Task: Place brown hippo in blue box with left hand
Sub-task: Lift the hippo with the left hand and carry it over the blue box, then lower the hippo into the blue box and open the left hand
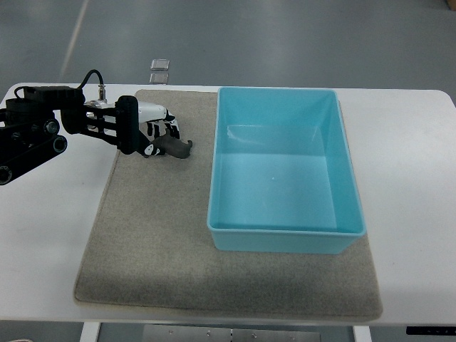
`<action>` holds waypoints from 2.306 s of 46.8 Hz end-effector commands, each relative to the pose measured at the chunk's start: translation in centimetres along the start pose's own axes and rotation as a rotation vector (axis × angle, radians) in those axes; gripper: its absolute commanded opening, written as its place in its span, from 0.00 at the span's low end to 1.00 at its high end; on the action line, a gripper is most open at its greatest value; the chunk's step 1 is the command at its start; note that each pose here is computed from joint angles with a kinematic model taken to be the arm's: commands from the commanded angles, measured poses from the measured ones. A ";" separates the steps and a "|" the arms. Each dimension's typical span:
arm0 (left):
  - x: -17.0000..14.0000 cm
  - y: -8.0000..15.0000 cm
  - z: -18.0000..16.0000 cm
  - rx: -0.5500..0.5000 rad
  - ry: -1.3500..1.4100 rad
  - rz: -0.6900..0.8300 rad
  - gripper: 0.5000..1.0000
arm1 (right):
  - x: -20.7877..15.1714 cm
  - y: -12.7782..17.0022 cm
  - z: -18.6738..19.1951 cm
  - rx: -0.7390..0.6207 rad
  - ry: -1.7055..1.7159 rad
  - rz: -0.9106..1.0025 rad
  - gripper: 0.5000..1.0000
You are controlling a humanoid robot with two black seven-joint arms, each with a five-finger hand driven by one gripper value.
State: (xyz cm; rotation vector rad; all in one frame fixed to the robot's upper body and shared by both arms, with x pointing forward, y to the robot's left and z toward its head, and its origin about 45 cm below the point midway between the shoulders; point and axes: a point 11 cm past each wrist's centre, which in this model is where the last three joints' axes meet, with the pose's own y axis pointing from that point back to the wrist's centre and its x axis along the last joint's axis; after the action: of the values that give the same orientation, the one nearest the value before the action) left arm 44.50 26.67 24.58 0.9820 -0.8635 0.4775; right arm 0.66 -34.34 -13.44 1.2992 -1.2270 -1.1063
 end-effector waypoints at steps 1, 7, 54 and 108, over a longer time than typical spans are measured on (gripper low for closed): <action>0.4 0.1 0.1 -0.003 0.003 0.010 0.00 | 0.0 0.0 0.0 0.000 0.000 0.000 0.87; 1.0 0.2 0.2 -0.007 0.008 0.026 0.00 | 0.0 0.0 0.0 0.000 0.000 0.000 0.87; 7.9 0.2 11.1 -0.290 -0.062 0.261 0.02 | 0.0 0.0 0.0 0.000 0.000 0.000 0.87; 2.8 -3.7 17.9 -0.453 -0.007 0.178 0.09 | 0.0 0.0 0.0 0.000 0.000 0.000 0.87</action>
State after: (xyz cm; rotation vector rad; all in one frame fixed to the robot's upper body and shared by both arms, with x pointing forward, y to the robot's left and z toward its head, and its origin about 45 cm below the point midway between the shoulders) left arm 41.47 9.49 30.07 0.4961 -1.0205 0.4093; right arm 0.69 -34.33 -13.44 1.3000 -1.2270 -1.1063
